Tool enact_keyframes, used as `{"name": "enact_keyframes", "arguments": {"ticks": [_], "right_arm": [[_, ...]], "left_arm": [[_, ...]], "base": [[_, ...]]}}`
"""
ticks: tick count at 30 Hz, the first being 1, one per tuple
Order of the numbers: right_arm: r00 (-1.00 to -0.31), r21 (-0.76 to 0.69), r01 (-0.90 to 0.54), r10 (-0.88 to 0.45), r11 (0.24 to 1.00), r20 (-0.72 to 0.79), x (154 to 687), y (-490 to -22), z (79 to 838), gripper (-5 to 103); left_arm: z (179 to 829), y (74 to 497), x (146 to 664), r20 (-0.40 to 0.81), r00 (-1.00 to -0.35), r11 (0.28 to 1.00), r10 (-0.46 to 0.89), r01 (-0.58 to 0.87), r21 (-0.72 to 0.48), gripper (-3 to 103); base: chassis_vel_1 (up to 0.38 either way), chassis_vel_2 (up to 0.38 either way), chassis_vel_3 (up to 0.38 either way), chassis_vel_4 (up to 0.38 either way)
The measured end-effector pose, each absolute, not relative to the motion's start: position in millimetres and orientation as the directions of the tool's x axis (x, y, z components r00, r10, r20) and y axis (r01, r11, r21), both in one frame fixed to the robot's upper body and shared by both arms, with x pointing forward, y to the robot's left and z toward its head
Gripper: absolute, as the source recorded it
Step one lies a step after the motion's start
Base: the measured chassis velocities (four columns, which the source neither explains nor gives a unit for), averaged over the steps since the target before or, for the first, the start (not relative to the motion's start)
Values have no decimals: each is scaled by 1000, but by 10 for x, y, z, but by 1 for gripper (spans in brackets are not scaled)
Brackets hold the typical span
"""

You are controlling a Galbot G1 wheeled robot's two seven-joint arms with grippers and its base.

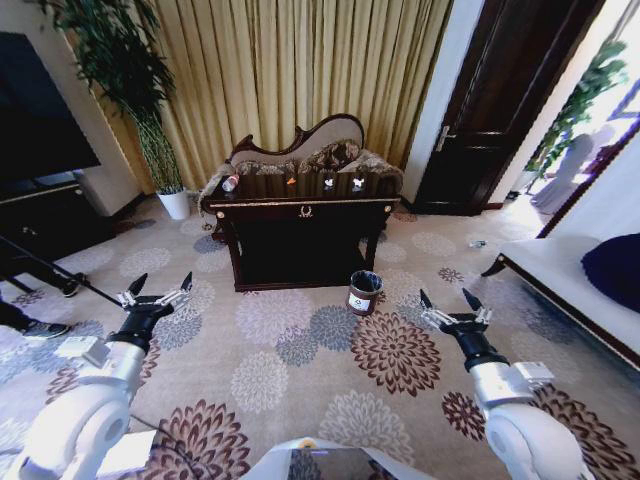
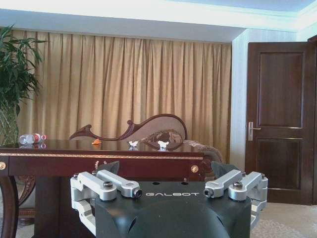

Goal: Move to the front of the table and place the trash on the table into the trash bin.

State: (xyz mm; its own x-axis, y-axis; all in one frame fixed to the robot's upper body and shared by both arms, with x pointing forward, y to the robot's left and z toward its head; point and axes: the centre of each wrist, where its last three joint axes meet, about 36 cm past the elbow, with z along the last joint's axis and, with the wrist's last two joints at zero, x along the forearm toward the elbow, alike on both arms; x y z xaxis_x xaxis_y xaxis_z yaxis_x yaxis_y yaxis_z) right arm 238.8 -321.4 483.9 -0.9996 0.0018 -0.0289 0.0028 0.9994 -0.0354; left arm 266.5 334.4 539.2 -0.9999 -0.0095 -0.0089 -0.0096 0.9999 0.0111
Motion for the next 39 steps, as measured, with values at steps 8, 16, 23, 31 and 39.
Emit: {"name": "enact_keyframes", "arguments": {"ticks": [8,16,23,31,39], "right_arm": [[-999,-32,-10,-11,999,-30,2402,-3224,4794,100],[-1000,-33,-13,-14,999,-26,2406,-3238,4774,100],[-999,-33,-29,-30,999,-23,2407,-3240,4766,100],[-999,-29,-47,-48,998,-18,2407,-3224,4755,100],[-999,-28,-50,-51,998,-15,2398,-3228,4752,100]], "left_arm": [[5393,3399,2697,-10,-1000,1000,-12,-12,26,100],[5375,3377,2716,-6,-1000,1000,1,1,24,100],[5367,3373,2729,-5,-1000,1000,6,6,24,100],[5358,3377,2732,-3,-1000,1000,6,6,24,100],[5361,3382,2736,-5,-1000,1000,7,7,26,100]], "base": [[0,0,0,0],[-81,80,76,-76],[-123,110,116,-115],[-99,93,110,-74],[-82,71,89,-64]]}}
